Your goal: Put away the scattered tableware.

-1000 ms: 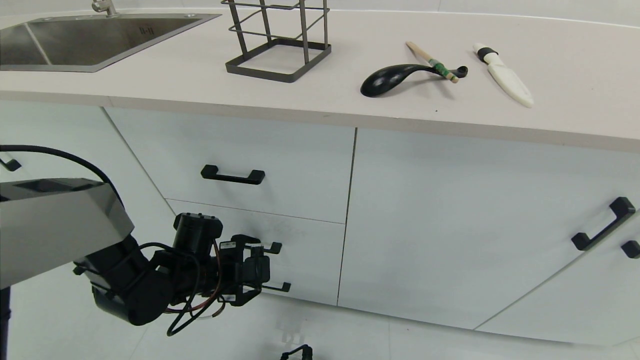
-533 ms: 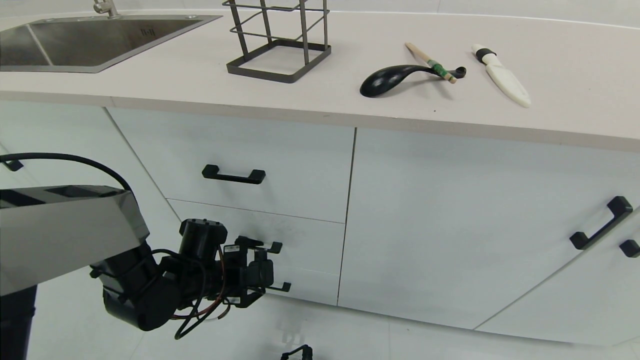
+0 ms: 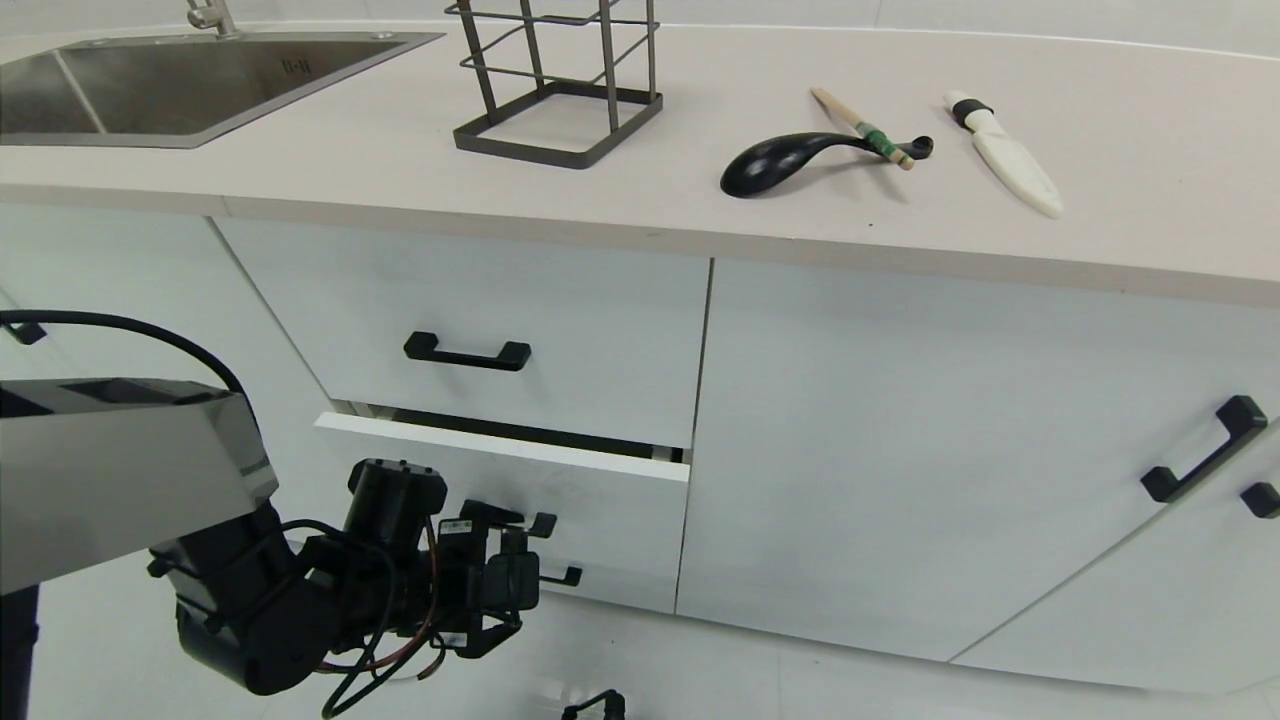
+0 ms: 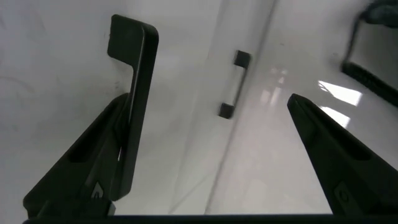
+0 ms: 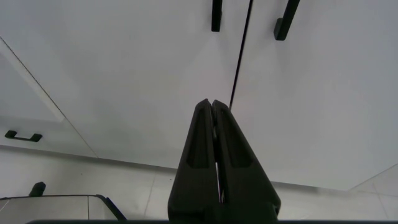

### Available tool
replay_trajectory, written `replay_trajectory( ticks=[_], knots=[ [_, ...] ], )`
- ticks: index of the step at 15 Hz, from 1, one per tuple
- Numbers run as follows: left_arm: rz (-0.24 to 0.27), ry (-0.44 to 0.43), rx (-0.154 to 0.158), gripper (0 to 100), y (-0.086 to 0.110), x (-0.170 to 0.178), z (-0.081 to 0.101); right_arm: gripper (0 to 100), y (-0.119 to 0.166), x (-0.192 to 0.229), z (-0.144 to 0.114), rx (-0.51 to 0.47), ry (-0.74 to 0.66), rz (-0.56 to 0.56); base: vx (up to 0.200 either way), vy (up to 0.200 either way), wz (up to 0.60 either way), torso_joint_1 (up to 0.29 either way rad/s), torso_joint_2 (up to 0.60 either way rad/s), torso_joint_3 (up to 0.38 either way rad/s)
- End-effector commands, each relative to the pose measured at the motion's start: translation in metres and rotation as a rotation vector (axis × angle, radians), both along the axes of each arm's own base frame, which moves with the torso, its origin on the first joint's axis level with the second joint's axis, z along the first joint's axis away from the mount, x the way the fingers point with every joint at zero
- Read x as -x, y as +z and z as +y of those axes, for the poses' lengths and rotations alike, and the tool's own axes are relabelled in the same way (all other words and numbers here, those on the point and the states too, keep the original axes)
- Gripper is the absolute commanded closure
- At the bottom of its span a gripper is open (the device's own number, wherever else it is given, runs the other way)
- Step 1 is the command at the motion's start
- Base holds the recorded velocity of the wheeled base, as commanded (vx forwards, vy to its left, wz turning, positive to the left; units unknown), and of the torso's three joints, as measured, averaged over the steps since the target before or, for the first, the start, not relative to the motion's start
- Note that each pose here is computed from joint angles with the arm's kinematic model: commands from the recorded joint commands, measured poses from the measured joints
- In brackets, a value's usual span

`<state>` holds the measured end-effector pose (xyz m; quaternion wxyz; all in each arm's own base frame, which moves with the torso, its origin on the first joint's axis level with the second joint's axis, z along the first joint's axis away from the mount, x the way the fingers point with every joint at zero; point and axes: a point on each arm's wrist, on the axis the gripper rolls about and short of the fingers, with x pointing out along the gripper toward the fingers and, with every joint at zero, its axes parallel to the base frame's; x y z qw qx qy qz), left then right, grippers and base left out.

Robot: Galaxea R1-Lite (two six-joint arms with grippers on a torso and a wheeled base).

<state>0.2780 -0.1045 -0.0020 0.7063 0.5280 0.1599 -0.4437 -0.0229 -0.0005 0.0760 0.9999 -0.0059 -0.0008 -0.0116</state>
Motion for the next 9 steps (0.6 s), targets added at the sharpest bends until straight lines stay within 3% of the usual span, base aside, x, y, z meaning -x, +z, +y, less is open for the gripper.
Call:
replay_trajectory(
  ticks=[1, 9],
  knots=[
    [-0.024, 0.0, 0.007, 0, 0.006, 0.003, 0.0, 100, 0.0, 0.0, 0.0, 0.0, 0.0, 0.002, 0.0, 0.0, 0.0, 0.0, 0.0, 0.0],
    [-0.025, -0.013, 0.007, 0, 0.019, 0.026, 0.005, 100, 0.0, 0.0, 0.0, 0.0, 0.0, 0.002, 0.0, 0.0, 0.0, 0.0, 0.0, 0.0]
  ],
)
